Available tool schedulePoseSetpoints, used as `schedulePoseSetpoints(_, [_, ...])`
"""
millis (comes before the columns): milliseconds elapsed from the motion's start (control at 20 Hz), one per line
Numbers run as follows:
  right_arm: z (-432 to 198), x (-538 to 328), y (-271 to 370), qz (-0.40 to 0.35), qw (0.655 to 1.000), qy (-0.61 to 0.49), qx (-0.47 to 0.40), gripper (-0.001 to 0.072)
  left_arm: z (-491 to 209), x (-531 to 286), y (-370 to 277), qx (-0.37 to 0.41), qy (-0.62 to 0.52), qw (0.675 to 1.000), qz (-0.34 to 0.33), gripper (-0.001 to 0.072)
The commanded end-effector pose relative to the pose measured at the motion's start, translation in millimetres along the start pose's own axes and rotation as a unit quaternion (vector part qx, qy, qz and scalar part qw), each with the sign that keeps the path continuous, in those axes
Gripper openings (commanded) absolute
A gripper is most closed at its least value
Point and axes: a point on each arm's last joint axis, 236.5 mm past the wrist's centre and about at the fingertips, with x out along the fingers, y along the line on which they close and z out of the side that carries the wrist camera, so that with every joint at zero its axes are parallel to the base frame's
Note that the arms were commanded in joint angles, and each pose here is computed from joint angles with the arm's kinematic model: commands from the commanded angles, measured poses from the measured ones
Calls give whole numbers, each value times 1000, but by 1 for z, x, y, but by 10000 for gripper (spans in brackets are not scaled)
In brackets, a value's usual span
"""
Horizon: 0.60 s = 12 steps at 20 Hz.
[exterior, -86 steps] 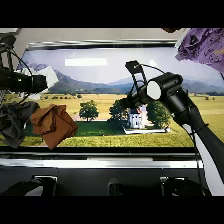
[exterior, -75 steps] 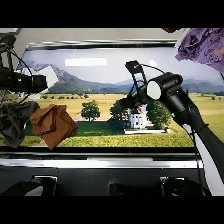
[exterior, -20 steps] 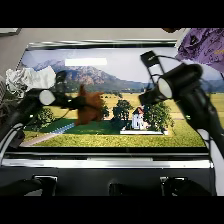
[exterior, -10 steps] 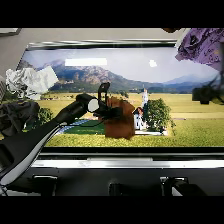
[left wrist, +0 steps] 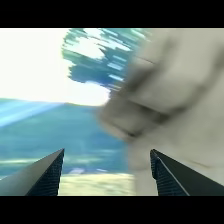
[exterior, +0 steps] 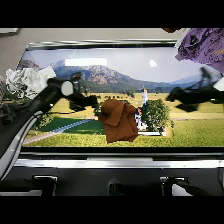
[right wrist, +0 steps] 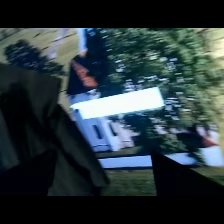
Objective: Fold the clothes and pants, and hang the long-sleeved shirts on hangers.
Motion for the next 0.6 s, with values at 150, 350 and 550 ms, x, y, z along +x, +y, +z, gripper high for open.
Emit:
schedulePoseSetpoints(150, [-10, 122, 56, 198, 969, 128, 76, 652, 21, -20, 47, -20, -16, 999, 32, 616])
schedulePoseSetpoints(350, [-22, 169, 61, 178, 974, 132, 57, 620, 22, -20, 48, -20, -17, 999, 32, 616])
schedulePoseSetpoints(550, [-29, 195, 66, 161, 978, 124, 47, 577, 22, -20, 48, -20, -17, 999, 32, 616])
